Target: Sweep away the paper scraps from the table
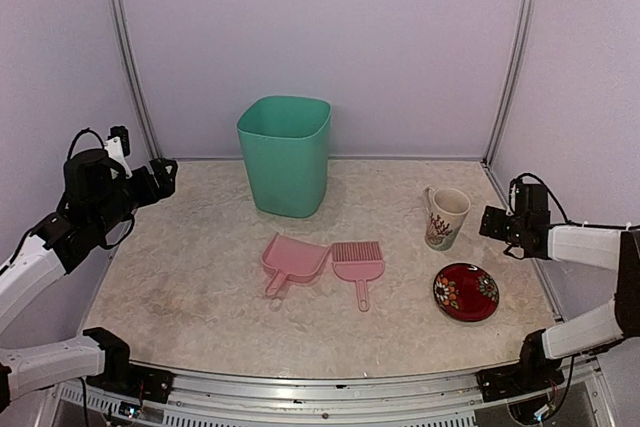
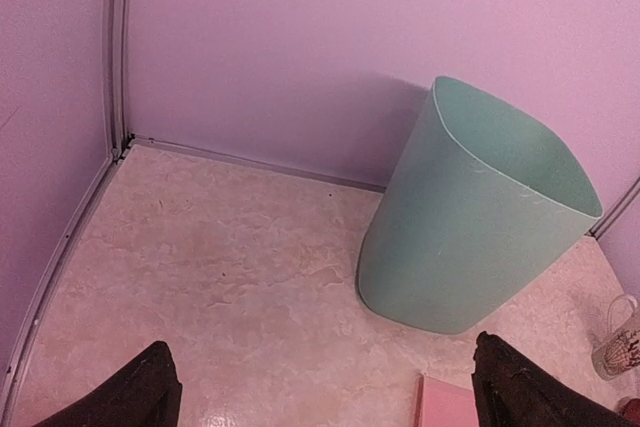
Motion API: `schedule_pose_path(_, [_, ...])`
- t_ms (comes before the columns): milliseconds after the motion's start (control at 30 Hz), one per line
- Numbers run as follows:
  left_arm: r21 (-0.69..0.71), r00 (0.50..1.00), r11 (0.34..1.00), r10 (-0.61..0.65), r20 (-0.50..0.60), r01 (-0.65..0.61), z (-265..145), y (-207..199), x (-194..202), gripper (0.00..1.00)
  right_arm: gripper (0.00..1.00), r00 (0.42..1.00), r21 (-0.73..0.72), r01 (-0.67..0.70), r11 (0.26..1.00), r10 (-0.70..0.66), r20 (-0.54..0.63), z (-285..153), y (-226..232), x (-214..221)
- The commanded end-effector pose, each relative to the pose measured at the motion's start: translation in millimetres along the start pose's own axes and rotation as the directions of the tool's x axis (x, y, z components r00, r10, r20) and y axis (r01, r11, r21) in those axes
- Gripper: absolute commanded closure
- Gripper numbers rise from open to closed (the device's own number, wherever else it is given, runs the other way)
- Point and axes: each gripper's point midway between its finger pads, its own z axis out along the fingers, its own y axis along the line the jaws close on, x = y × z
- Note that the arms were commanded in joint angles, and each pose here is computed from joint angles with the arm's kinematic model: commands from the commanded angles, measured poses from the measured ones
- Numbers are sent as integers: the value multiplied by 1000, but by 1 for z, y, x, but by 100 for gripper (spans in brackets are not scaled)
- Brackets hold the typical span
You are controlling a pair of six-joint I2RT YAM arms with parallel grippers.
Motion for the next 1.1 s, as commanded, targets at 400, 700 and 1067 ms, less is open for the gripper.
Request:
schedule_pose_path(400, [13,1000,1000,19,-1,-19,-1,0,2,1,9,983,-199,-86,976,51,-176,49,42,14])
schedule_pose_path(700, [13,1000,1000,21,5,-22,-3,0,1,1,10,968,-241,-124,963,64,-242,57,51,33])
schedule_pose_path(1067, [15,1000,1000,23,9,-23,-4,0,-1,1,12,953,-303,-155,940,62,-295,59,65,46])
